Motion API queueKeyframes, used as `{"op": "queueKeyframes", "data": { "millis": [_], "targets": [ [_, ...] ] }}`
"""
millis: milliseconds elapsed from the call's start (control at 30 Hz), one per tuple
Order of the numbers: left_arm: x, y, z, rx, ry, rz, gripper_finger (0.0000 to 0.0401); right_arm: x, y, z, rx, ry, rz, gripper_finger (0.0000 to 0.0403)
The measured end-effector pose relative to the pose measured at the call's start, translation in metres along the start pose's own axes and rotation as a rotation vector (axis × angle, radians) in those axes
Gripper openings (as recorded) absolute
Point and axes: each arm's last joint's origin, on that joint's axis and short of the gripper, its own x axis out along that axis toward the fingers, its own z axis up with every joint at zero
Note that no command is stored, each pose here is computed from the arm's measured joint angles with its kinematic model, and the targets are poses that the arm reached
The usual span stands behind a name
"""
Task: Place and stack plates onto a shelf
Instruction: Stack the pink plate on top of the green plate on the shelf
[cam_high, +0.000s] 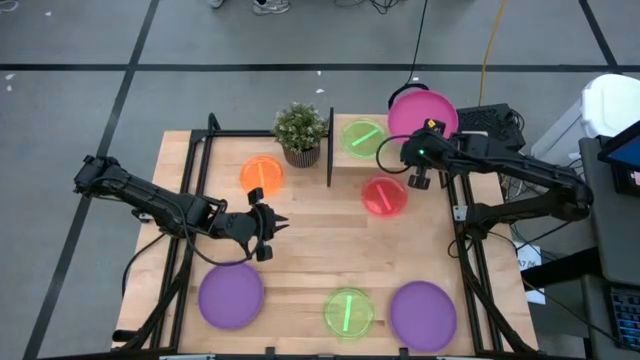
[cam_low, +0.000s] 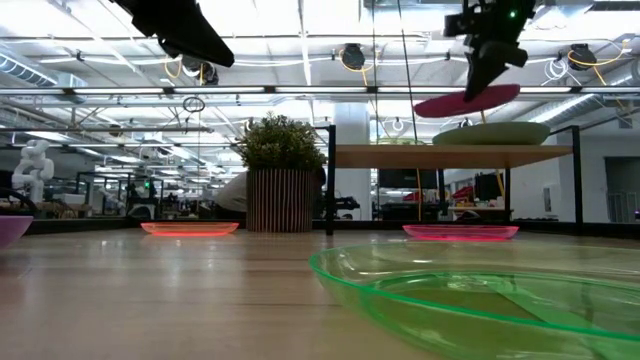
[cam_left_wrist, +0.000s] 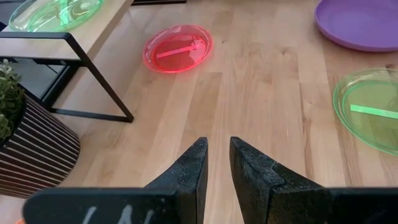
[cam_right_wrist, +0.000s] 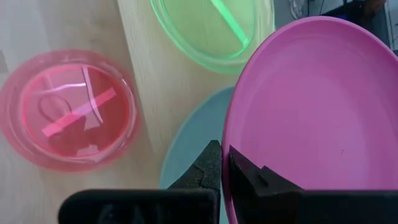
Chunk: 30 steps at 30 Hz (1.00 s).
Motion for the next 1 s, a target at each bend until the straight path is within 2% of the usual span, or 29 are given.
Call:
{"op": "queueKeyframes", "data": {
  "millis": [200, 500, 667, 1000],
  "targets": [
    [0.000, 0.000, 0.000, 0.004, -0.001, 0.000, 0.0074, 0.005, -0.002, -0.006, 0.018, 0.018, -0.009, 0.0002],
    [0.000, 0.000, 0.000, 0.007, -0.002, 0.000, 0.0074, -0.007, -0.012, -0.018, 0.078, -0.013, -0.039, 0.0003],
    [0.000, 0.000, 0.000, 0.008, -0.001, 0.000, 0.0074, -0.010, -0.014, -0.022, 0.105, -0.053, 0.034, 0.0003],
    [0.000, 0.000, 0.000, 0.009, 0.002, -0.006, 0.0074, -0.009, -0.015, -0.022, 0.153, -0.051, 0.042, 0.0004]
  ]
}}
